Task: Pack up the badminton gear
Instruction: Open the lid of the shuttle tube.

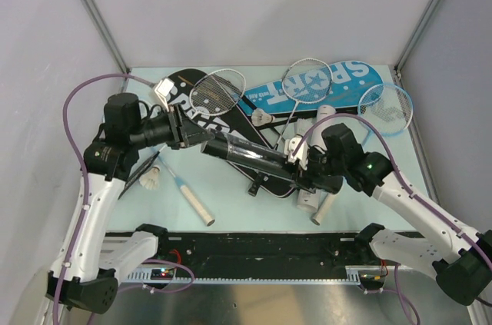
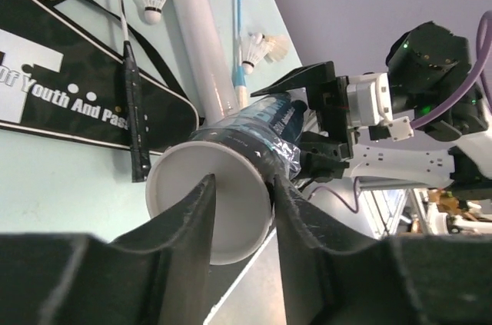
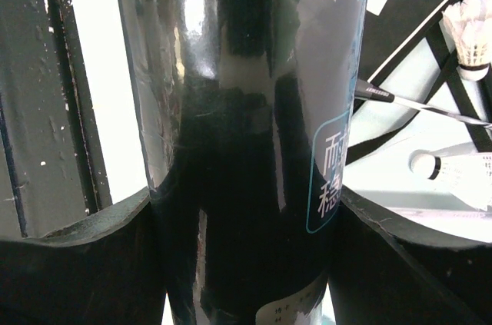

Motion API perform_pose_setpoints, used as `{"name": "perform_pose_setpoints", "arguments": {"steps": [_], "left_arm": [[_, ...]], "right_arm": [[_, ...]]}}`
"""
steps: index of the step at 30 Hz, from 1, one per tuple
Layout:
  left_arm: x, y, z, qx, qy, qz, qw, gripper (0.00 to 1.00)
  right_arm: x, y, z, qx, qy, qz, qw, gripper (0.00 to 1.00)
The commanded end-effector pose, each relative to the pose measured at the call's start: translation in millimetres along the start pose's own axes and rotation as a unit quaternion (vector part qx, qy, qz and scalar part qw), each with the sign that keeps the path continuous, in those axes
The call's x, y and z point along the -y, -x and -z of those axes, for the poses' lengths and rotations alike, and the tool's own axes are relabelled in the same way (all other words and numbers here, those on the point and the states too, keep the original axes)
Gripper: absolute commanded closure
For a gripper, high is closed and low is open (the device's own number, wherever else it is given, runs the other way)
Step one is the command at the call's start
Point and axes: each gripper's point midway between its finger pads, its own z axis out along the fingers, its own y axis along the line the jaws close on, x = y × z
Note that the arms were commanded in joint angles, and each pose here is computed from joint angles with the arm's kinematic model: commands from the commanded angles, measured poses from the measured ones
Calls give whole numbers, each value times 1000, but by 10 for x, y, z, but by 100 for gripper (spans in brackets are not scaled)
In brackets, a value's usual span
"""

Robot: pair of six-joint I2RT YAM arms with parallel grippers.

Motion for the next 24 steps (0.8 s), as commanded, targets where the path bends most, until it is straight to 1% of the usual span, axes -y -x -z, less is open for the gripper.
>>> {"name": "perform_pose_setpoints", "arguments": {"steps": [1, 3, 4, 5, 6, 9, 14, 20, 24], "left_arm": [[168, -61, -25, -9, -49, 11, 999, 65], [181, -75, -28, -9, -55, 16, 998, 78], [197, -74, -25, -8, -58, 18, 998, 89], [216, -68, -19, -8, -61, 21, 998, 94], [246, -57, -5, -6, -65, 22, 998, 97], [371, 11, 49, 4, -79, 30, 996, 100], [535, 132, 143, 23, -87, 58, 994, 100], [465, 236, 179, 41, -74, 97, 992, 100], [446, 384, 288, 72, -65, 98, 991, 100]], "right_arm": [[51, 337, 6, 60, -4, 36, 998, 83], [46, 323, 1, 57, -3, 35, 998, 83], [44, 303, -1, 54, -2, 33, 998, 83], [39, 291, -5, 53, 0, 32, 998, 83], [49, 279, 0, 52, 0, 29, 998, 83], [78, 282, 30, 58, -2, 23, 998, 83], [117, 292, 112, 63, -15, 31, 997, 83], [113, 239, 142, 60, -22, 35, 997, 83], [149, 180, 163, 52, -33, 21, 998, 83]]}}
